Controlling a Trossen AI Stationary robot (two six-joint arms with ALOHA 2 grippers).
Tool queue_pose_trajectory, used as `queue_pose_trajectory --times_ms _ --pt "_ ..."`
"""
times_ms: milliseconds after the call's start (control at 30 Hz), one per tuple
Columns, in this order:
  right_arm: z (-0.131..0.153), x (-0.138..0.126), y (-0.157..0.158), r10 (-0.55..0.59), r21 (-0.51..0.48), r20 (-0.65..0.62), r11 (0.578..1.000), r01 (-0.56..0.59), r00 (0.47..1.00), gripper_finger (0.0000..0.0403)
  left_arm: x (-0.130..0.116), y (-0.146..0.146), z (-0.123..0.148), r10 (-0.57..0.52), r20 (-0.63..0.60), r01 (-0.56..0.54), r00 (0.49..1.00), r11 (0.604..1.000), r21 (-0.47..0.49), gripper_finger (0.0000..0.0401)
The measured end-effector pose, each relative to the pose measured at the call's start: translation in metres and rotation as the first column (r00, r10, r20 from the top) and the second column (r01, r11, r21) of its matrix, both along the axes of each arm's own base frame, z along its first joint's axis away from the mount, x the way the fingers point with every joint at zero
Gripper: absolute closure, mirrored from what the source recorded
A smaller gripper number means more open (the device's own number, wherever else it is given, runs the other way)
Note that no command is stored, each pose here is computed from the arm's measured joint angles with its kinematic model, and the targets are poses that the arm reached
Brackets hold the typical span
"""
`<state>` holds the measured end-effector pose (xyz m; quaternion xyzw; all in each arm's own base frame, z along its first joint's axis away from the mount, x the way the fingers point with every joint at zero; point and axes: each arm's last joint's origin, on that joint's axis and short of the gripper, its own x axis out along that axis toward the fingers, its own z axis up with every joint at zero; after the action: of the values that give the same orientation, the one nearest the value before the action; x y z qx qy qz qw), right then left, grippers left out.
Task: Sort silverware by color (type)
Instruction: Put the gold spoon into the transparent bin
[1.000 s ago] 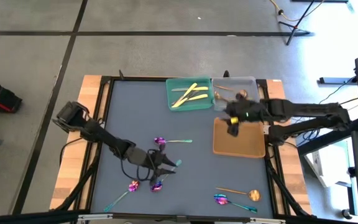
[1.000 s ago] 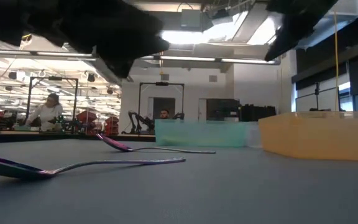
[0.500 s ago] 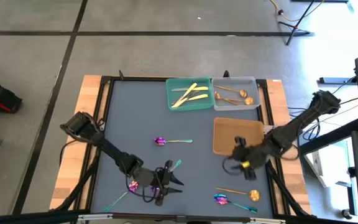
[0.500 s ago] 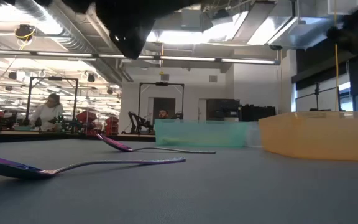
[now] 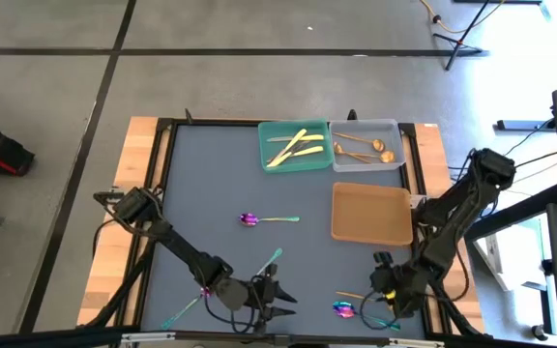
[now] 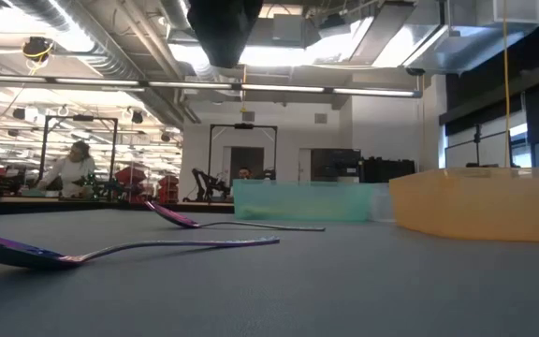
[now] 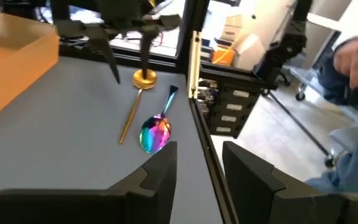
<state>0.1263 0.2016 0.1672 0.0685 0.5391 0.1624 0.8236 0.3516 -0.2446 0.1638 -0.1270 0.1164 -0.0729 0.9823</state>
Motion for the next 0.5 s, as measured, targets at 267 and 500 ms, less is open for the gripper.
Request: queue_pose_trajectory --times_ms 267,500 --pt "-0.025 -0.005 0.019 -0.029 -0.026 -0.014 0.999 0.028 0.999 0.0215 -0.002 -0.004 -0.008 0.075 -0.02 -0.076 0.997 0.995 -0.061 0.0277" --pt "-0.035 -0.007 0.023 -0.029 -0.074 -0.007 0.997 0.028 1.0 0.0215 -0.001 -0.004 -0.009 0.092 -0.018 -0.093 0.996 0.994 -0.057 0.0277"
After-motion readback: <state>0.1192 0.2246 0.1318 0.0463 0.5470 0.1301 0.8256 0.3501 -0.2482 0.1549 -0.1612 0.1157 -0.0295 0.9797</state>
